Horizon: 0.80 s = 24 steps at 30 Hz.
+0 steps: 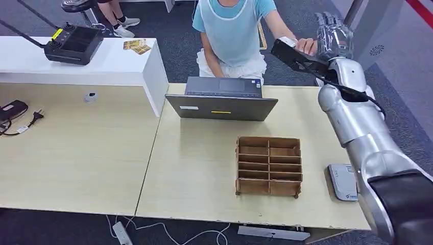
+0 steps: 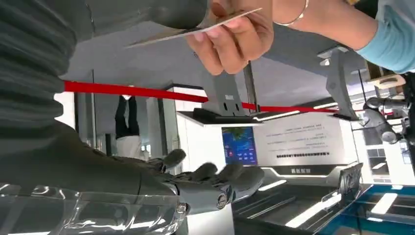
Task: Pass the card to the sensor for recognition and then transmit it.
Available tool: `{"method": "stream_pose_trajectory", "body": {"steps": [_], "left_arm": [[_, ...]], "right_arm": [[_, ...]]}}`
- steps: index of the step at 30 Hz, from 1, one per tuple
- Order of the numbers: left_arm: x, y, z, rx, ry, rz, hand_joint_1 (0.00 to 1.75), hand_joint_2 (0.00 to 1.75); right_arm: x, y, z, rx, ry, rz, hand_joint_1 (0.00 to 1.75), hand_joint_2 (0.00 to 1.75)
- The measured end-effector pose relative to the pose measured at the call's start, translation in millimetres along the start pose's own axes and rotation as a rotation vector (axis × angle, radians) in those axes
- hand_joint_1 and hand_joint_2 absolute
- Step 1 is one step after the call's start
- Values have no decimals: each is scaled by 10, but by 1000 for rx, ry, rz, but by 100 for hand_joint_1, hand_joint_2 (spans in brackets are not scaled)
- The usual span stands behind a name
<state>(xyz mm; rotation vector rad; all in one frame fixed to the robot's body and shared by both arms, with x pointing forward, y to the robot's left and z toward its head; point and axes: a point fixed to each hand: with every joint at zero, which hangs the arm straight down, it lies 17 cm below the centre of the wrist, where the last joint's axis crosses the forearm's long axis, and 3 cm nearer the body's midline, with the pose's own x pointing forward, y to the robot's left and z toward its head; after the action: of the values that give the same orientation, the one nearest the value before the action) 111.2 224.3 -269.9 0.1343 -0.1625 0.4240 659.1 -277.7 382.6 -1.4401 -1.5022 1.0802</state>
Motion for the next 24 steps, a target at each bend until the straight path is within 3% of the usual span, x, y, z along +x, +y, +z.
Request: {"method": "stream_pose_trajectory", "body": {"steps": [3,4,7,24], "left_arm": [[1,0,0,0,0,0,0,175],[0,0,0,0,0,0,0,175],[0,0,0,0,0,0,0,175],[3,11,-3,2,-2,-7,0,175]], "right_arm": [[0,0,0,0,0,0,42,175],[0,0,0,0,0,0,129,175],[0,-1,0,0,0,0,171,175],[-8,-73,-9,-26,0,-14,175,175]]}}
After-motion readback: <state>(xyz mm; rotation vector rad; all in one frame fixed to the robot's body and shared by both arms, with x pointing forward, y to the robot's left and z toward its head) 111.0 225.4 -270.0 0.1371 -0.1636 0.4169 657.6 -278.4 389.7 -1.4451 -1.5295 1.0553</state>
